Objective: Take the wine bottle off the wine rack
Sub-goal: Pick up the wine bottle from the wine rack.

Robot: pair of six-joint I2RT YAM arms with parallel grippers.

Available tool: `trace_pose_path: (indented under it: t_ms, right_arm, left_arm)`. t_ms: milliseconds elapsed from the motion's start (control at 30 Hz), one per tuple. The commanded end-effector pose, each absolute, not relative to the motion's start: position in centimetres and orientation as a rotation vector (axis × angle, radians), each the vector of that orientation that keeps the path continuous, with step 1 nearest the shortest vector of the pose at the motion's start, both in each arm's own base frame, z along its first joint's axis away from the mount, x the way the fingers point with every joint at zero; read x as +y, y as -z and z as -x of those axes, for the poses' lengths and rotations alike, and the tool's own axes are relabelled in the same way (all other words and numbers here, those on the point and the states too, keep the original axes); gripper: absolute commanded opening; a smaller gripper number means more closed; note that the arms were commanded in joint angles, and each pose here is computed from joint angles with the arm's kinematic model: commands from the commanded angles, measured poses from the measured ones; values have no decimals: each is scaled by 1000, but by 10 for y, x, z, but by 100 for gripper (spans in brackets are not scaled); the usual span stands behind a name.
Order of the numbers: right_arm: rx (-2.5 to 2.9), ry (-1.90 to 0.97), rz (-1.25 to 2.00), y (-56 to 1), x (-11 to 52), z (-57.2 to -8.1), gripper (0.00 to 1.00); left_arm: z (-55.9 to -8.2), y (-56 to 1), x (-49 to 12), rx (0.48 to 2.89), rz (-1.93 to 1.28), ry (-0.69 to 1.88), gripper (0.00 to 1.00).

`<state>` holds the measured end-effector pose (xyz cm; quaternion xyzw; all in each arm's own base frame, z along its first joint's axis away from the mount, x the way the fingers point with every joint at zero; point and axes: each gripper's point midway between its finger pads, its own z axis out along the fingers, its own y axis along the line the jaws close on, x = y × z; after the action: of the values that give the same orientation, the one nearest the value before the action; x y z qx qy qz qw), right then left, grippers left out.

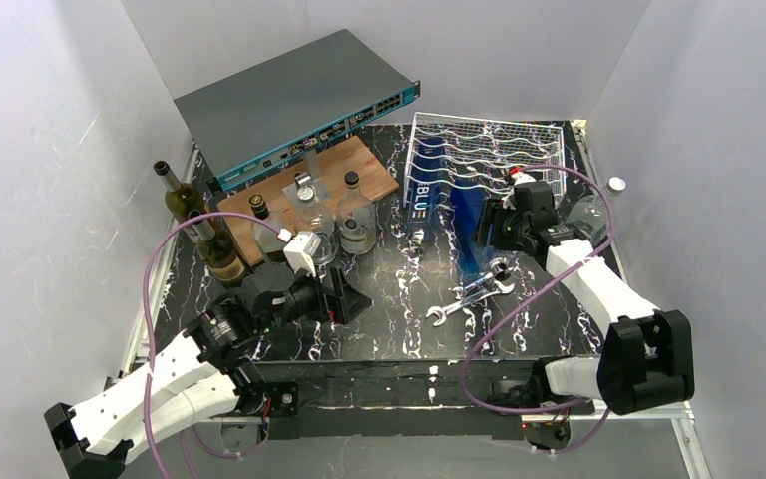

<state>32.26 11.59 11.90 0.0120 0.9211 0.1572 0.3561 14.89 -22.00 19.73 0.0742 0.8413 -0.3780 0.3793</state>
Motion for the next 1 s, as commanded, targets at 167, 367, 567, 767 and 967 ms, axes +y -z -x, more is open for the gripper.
trace_pose_path:
  t_ms: [167, 367, 567, 767, 967]
  right_arm:
    - [2231, -340, -61, -172, 96, -328, 1]
    - [2220, -345, -34, -185, 92, -310, 1]
    - [2229, -398, -5, -190, 97, -292, 1]
    - [2258, -477, 23, -188, 106, -274, 1]
    - [2291, -526, 39, -187, 110, -258, 1]
  left_arm:
    - [-145, -213, -231, 2108, -266, 1026, 98]
    - [-142, -215, -238, 2097, -361, 1036, 98]
    - [-134, -217, -257, 2069, -585, 1056, 98]
    - [-117, -210, -275, 1934, -953, 974, 98]
    - [-116, -195, -285, 1779, -1213, 828, 98]
